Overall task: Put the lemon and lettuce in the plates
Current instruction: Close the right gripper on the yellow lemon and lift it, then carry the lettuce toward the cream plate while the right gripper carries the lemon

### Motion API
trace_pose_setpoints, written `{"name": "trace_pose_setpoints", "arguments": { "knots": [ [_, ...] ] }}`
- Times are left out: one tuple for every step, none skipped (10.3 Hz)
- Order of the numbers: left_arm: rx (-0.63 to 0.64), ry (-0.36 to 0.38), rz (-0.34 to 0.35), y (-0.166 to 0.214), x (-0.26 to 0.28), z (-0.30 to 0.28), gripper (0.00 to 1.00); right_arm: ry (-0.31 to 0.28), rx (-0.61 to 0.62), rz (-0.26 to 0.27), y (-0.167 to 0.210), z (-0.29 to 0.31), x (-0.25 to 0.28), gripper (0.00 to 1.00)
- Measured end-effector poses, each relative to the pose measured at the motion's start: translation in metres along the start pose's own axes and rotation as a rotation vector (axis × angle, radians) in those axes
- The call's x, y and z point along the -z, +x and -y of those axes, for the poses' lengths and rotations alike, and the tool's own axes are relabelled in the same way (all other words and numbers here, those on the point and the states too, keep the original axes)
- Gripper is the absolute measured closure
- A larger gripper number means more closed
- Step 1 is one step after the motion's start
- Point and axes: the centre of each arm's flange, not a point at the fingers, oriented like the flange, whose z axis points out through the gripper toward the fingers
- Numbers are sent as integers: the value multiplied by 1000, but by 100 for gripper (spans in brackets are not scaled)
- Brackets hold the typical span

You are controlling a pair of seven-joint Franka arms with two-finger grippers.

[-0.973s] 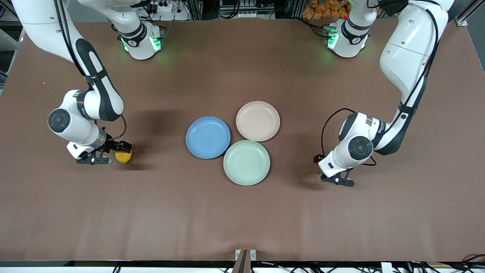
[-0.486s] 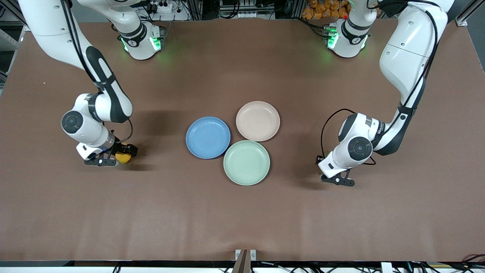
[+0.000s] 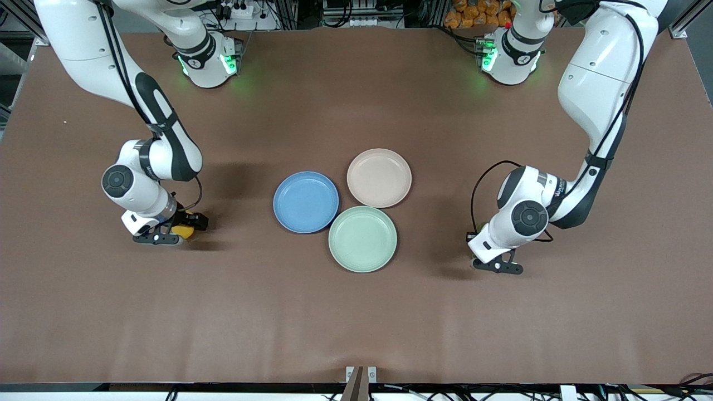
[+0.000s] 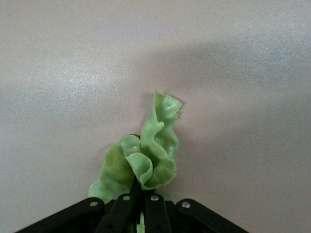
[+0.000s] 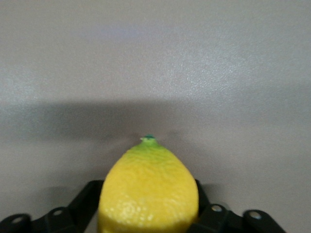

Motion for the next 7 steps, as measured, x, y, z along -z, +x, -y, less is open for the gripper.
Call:
{"name": "trace_pose_setpoints", "arguments": {
  "knots": [
    [26, 0, -2, 0, 2, -1, 96, -1, -2, -1, 0, -1, 1, 38],
    [48, 0, -8, -1, 7, -3, 96, -2, -3, 2, 0, -2, -1, 41],
    [62, 2, -14, -3, 13, -4, 96, -2, -3, 2, 0, -2, -1, 42],
    [79, 5, -18, -6, 20, -6, 96, -2, -3, 2, 0, -2, -1, 42],
    [96, 5, -19, -11, 25, -10, 96, -2, -3, 3, 0, -2, -1, 42],
    [99, 1, -18, -16, 28, -19, 96, -2, -2, 4, 0, -2, -1, 42],
    [109, -7, -18, -19, 32, -31, 96, -1, 1, 11, 1, 0, -1, 42]
  ]
}}
